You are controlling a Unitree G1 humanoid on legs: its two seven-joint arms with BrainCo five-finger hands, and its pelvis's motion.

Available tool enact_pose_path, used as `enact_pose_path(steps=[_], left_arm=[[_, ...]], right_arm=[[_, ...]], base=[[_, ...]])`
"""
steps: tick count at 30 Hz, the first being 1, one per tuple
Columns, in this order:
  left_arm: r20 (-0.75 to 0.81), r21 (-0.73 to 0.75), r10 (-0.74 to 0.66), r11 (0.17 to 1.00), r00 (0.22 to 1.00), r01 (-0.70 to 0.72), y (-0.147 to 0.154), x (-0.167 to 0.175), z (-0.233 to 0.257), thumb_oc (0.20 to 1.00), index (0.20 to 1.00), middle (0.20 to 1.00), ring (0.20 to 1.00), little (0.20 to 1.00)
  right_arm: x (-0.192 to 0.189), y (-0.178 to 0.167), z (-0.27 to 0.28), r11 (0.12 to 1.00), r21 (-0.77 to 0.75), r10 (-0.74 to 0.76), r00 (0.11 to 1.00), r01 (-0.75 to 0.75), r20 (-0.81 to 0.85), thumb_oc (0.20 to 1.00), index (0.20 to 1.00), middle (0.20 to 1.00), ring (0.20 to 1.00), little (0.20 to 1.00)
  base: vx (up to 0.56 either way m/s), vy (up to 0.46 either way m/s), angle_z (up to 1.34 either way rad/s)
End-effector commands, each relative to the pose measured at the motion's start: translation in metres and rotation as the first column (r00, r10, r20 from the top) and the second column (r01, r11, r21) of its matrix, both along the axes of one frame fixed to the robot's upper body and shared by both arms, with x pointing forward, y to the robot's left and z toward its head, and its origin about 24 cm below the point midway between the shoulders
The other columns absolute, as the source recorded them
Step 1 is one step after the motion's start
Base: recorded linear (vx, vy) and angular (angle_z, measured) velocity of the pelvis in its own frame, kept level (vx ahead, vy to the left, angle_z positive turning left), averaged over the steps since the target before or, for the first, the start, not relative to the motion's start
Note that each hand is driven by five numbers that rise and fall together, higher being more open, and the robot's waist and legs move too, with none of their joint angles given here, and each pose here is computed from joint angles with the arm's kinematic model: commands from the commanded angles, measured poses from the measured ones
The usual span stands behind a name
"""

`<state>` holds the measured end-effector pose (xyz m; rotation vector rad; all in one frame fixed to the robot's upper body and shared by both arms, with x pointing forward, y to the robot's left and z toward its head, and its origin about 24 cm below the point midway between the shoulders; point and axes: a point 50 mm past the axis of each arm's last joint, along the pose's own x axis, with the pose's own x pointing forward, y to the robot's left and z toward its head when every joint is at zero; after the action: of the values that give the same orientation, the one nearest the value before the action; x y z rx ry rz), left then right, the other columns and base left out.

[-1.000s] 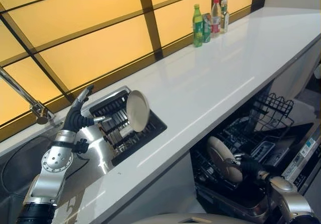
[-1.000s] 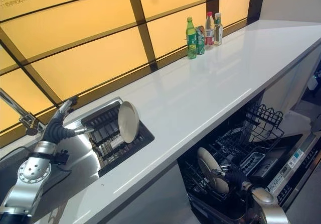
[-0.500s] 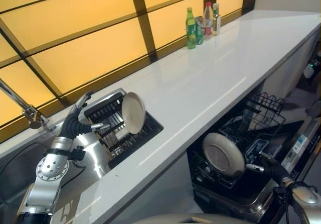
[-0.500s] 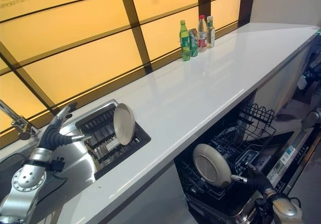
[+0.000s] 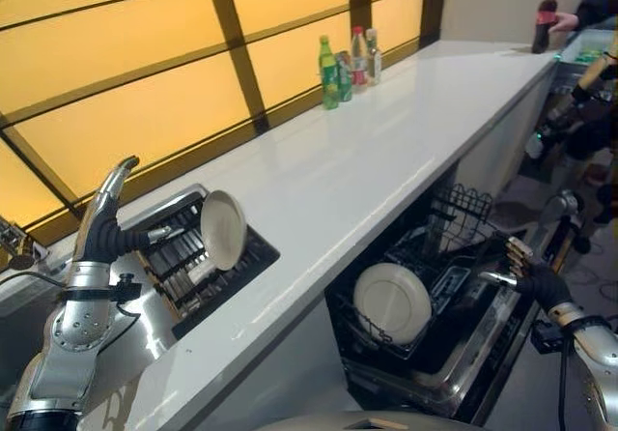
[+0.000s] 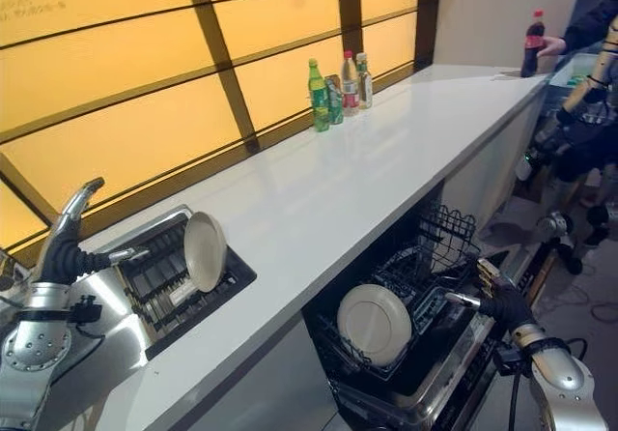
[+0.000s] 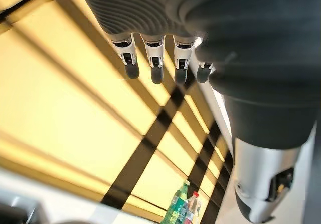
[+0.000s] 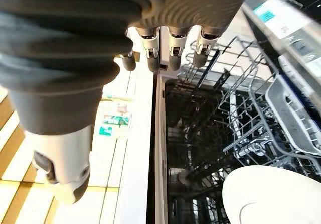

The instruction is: Pick up plates and place into dishwasher.

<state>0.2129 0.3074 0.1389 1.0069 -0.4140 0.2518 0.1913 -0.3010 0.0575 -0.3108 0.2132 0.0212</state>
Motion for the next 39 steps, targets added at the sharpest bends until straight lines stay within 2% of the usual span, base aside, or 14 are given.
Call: enact_pose_path(steps=[1,6,14,21,27,32,39], left_arm=[[0.165,0.125,0.114,0.983,0.98,-0.135,0.028,0.0,0.037,1.0,1.0,1.0,1.0,1.0],[0.238,0.239,0.162,0.946,0.958,-0.219,0.035,0.013,0.052,1.0,1.0,1.0,1.0,1.0],[0.233,0.463,0.115,0.86,0.966,-0.214,0.032,0.026,0.049,1.0,1.0,1.0,1.0,1.0],[0.234,0.523,0.113,0.822,0.966,-0.223,0.036,0.027,0.052,1.0,1.0,1.0,1.0,1.0],[0.194,0.646,0.085,0.739,0.977,-0.192,0.032,0.035,0.053,1.0,1.0,1.0,1.0,1.0],[0.207,0.66,0.091,0.722,0.974,-0.208,0.034,0.04,0.051,1.0,1.0,1.0,1.0,1.0],[0.233,0.689,-0.045,0.713,0.971,-0.132,0.011,0.054,0.058,1.0,1.0,1.0,1.0,1.0]], right_arm=[[0.033,0.014,0.053,0.996,-0.017,0.094,0.962,-0.092,0.257,1.0,1.0,1.0,1.0,1.0],[0.048,0.023,0.07,0.987,-0.018,0.155,0.927,-0.158,0.34,1.0,1.0,1.0,1.0,1.0],[0.04,0.015,0.076,0.99,-0.024,0.14,0.919,-0.141,0.369,1.0,1.0,1.0,1.0,1.0],[0.041,0.016,0.079,0.988,-0.032,0.149,0.91,-0.148,0.386,1.0,1.0,1.0,1.0,1.0],[0.043,0.019,0.085,0.985,-0.043,0.171,0.9,-0.168,0.401,1.0,1.0,1.0,1.0,1.0],[0.048,0.021,0.088,0.982,-0.052,0.184,0.893,-0.179,0.412,1.0,1.0,1.0,1.0,1.0],[0.055,0.032,0.091,0.979,-0.052,0.198,0.875,-0.196,0.442,1.0,1.0,1.0,1.0,1.0]], base=[[0.03,0.069,-0.64],[0.0,0.12,-0.72],[0.07,0.159,-0.04],[0.05,0.128,0.04],[0.07,0.095,0.08],[0.05,0.084,0.02],[-0.01,0.043,0.02]])
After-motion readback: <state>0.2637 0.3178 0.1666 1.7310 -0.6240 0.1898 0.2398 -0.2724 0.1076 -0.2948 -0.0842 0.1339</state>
